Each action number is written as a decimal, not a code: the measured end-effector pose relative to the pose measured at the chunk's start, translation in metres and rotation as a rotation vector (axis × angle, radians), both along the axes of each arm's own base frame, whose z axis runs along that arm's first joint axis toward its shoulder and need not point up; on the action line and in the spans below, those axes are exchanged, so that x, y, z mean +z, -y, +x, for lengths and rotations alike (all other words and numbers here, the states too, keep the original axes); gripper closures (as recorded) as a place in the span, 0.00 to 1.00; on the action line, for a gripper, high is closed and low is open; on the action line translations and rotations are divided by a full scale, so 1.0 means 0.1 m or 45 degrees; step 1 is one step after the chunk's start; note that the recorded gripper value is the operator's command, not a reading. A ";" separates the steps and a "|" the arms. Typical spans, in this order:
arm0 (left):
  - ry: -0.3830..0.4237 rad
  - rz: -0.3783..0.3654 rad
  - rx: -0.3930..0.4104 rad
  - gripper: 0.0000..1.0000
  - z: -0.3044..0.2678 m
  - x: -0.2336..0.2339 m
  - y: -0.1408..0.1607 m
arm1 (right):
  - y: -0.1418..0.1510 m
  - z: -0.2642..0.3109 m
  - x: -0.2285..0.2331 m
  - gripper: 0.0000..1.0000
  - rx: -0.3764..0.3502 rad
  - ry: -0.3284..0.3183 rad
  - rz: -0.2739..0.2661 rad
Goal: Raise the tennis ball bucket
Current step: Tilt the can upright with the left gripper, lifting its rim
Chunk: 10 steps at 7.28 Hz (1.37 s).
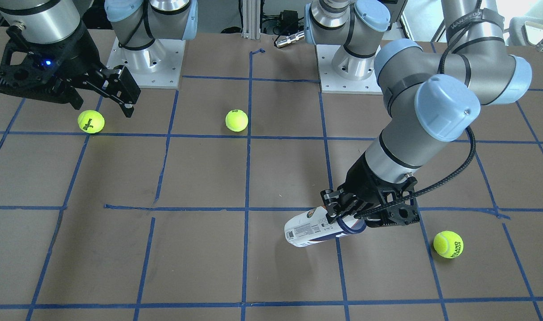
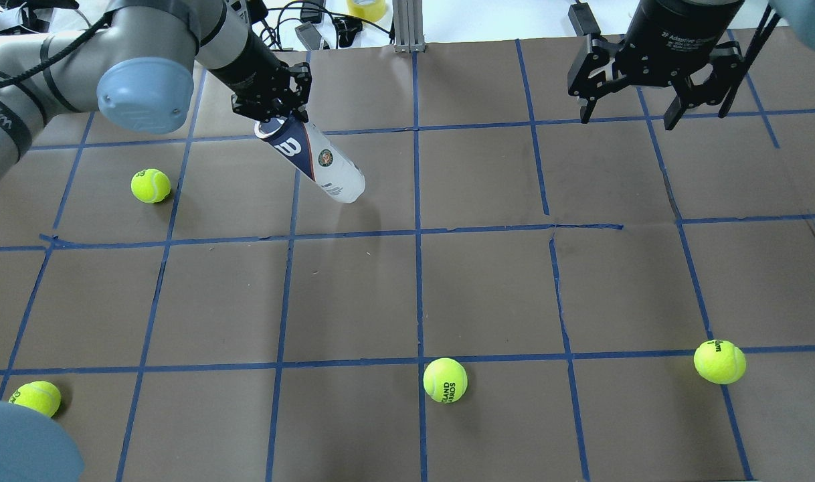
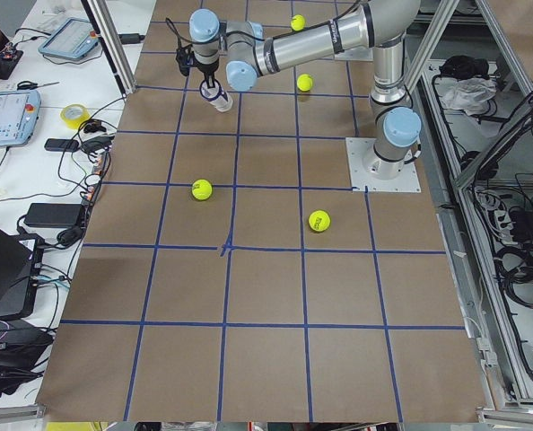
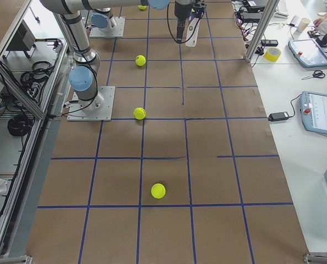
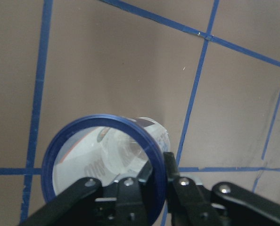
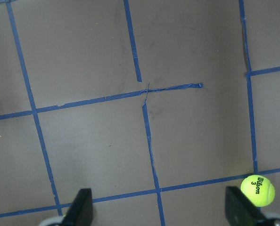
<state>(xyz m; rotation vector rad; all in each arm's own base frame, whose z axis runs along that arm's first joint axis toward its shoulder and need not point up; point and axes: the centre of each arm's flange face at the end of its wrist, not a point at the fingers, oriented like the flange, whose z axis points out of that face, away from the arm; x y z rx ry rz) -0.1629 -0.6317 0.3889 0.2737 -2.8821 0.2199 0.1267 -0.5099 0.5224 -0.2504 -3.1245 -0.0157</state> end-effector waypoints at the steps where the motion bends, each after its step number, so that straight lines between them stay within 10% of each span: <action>1: 0.093 -0.047 -0.002 1.00 -0.05 0.15 0.04 | 0.00 0.00 0.00 0.00 0.000 0.000 0.000; 8: 0.372 -0.121 -0.102 1.00 -0.73 -0.10 0.11 | 0.00 0.00 -0.01 0.00 0.000 -0.001 0.002; 9: 0.371 -0.108 -0.106 0.81 -0.80 -0.18 0.11 | 0.00 0.00 -0.01 0.00 0.000 -0.001 0.002; 10: 0.368 -0.099 -0.103 0.03 -0.88 -0.23 0.10 | 0.00 0.00 -0.01 0.00 0.000 0.000 0.003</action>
